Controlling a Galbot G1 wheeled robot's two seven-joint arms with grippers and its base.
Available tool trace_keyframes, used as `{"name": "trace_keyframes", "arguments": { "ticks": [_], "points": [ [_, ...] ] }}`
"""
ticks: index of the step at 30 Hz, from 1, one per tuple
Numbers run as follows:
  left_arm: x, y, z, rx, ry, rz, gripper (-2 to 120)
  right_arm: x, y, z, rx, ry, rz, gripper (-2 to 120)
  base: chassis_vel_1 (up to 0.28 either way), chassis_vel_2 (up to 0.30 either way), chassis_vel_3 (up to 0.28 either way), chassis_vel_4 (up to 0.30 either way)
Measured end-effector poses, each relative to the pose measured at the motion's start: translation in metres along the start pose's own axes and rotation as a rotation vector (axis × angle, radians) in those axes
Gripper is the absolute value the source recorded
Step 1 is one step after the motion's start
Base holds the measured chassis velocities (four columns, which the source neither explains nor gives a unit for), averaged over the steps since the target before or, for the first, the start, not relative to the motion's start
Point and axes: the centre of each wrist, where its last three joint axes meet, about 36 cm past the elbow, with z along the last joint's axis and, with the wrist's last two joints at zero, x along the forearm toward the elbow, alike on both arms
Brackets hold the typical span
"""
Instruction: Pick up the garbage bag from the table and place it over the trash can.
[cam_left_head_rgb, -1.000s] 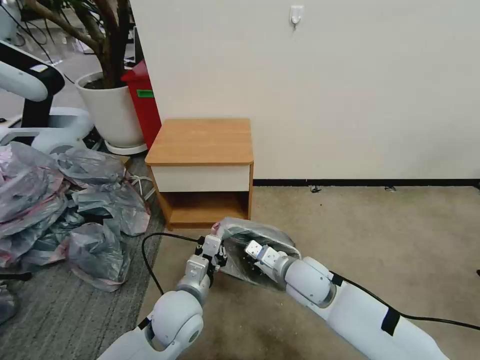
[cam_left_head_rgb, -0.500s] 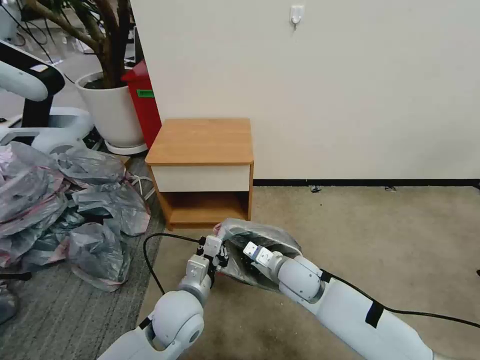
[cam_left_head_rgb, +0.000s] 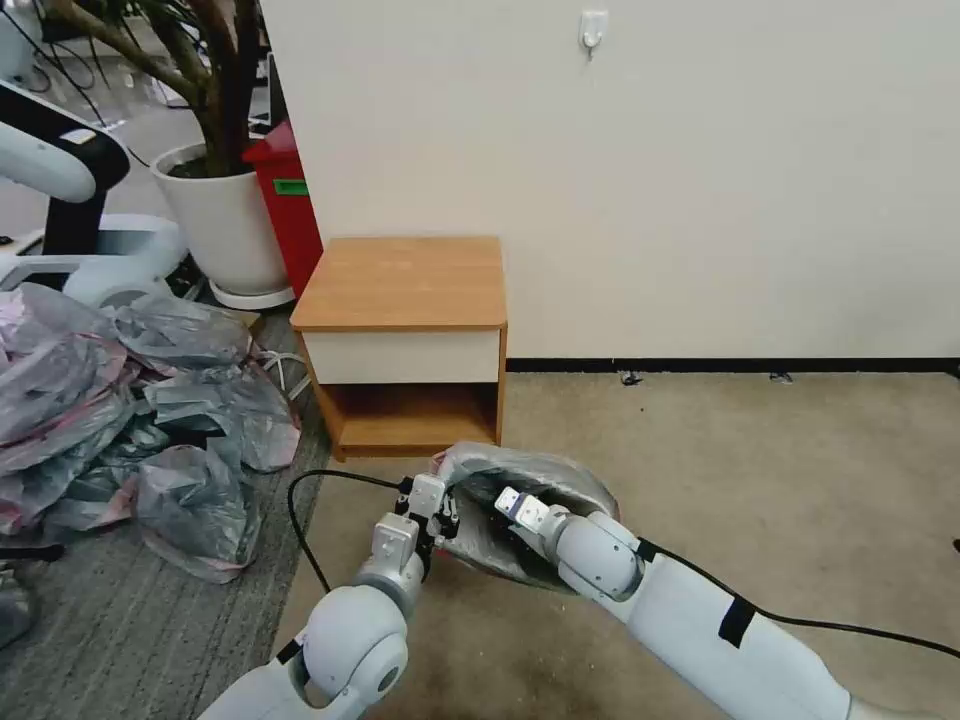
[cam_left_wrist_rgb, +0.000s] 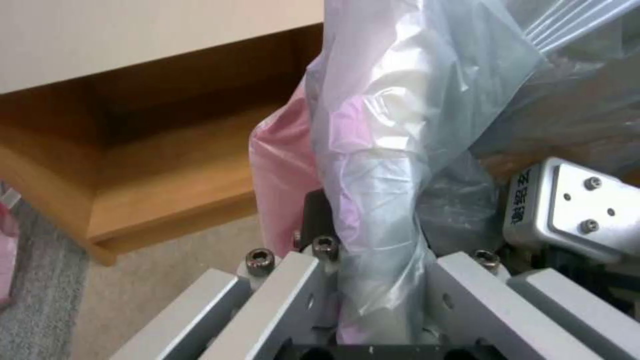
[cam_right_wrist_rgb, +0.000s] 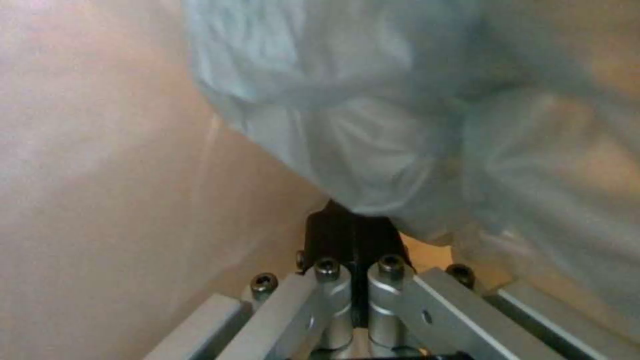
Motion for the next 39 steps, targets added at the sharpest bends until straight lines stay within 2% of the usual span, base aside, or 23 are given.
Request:
{"name": "trace_keyframes", "arguments": {
  "ticks": [27, 39],
  "points": [
    [0.003, 0.0, -0.005, 0.025, 0.019, 0.014, 1, -0.007, 0.004, 0.006, -0.009, 0.022, 0.006, 0, 0.0, 0.0, 0.0, 0.0],
    [-0.003, 0.004, -0.003, 0.046, 0.037, -0.018, 1, 0.019, 0.008, -0.005, 0.013, -0.047, 0.005, 0, 0.0, 0.0, 0.0, 0.0]
  ]
}}
